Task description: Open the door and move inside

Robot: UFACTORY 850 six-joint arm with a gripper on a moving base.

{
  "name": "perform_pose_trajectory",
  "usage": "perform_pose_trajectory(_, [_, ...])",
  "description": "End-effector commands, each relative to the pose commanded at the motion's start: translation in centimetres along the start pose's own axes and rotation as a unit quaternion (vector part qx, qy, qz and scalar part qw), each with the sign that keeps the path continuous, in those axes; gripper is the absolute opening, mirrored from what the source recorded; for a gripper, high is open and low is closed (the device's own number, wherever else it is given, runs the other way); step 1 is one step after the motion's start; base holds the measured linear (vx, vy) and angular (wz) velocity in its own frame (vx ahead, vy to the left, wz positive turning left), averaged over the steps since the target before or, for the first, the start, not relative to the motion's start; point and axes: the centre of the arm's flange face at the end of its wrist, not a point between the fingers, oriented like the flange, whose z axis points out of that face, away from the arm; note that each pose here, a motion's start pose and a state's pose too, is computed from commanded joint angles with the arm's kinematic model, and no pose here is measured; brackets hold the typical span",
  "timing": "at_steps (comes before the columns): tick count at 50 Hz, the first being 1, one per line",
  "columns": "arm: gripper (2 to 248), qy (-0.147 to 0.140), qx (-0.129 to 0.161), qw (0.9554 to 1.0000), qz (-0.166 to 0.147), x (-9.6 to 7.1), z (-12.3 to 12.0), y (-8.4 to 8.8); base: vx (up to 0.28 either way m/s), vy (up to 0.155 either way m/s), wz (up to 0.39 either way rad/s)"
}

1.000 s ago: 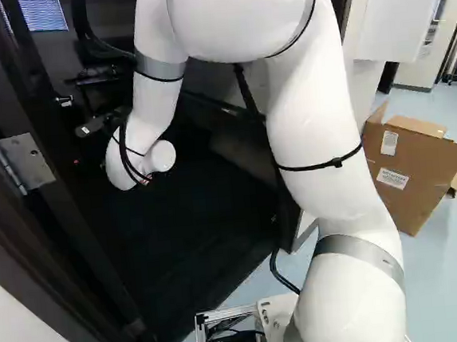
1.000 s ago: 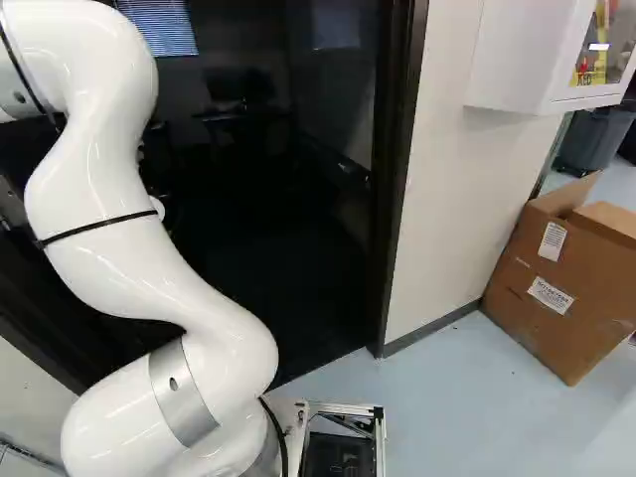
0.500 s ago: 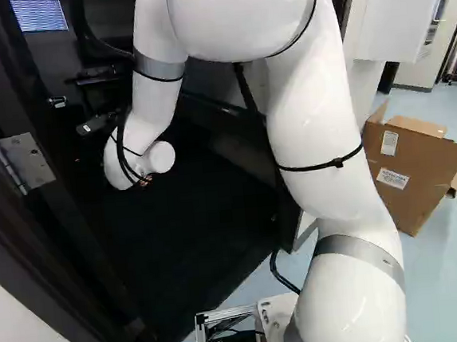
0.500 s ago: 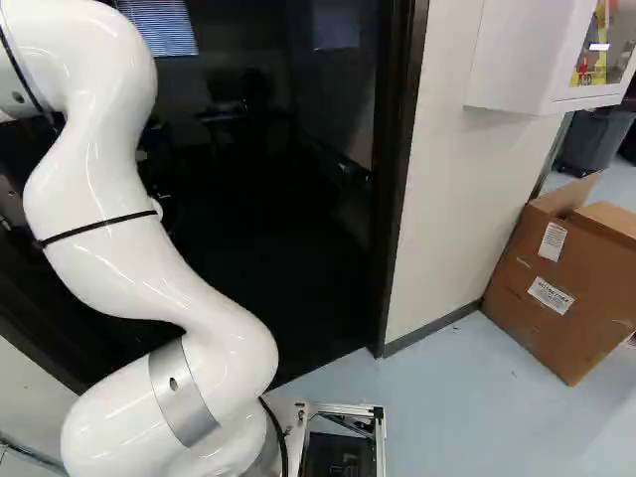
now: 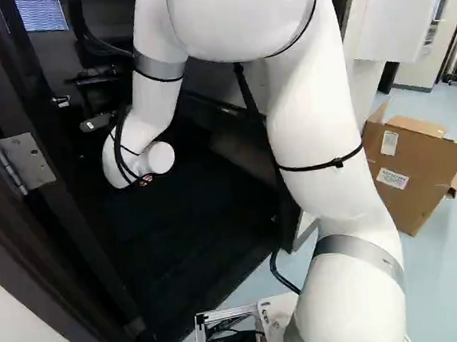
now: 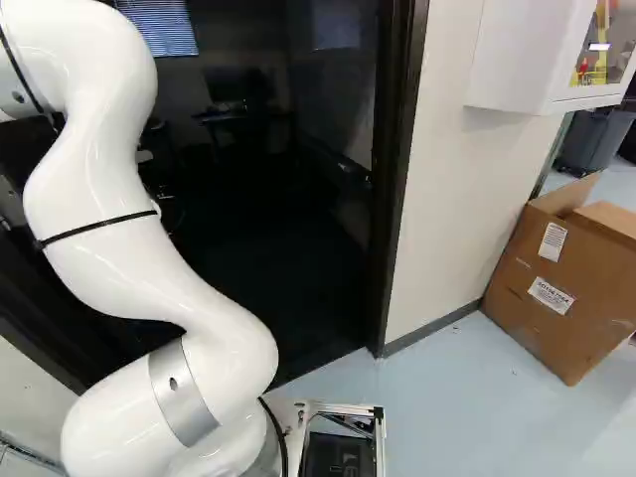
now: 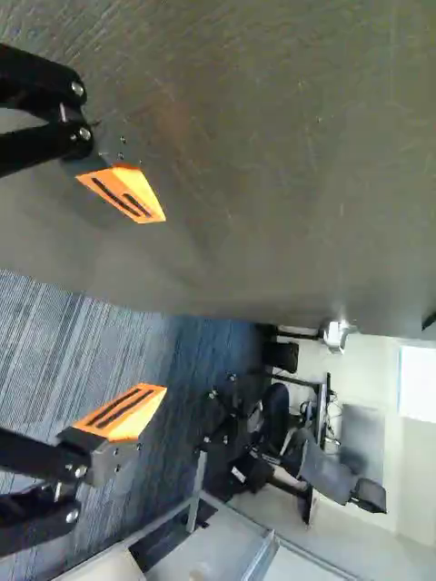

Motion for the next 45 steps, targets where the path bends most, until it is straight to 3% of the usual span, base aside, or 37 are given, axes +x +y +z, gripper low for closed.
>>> perform_pose_trajectory(22, [247, -0.002, -0.029, 0.9994, 0.022, -0.1, -0.6, 0.9, 0.000, 0.000, 0.000])
perform_pose_trajectory(45, [247, -0.009, -0.074, 0.9961, 0.047, -0.4, -3.5, 3.5, 0.000, 0.000, 0.000])
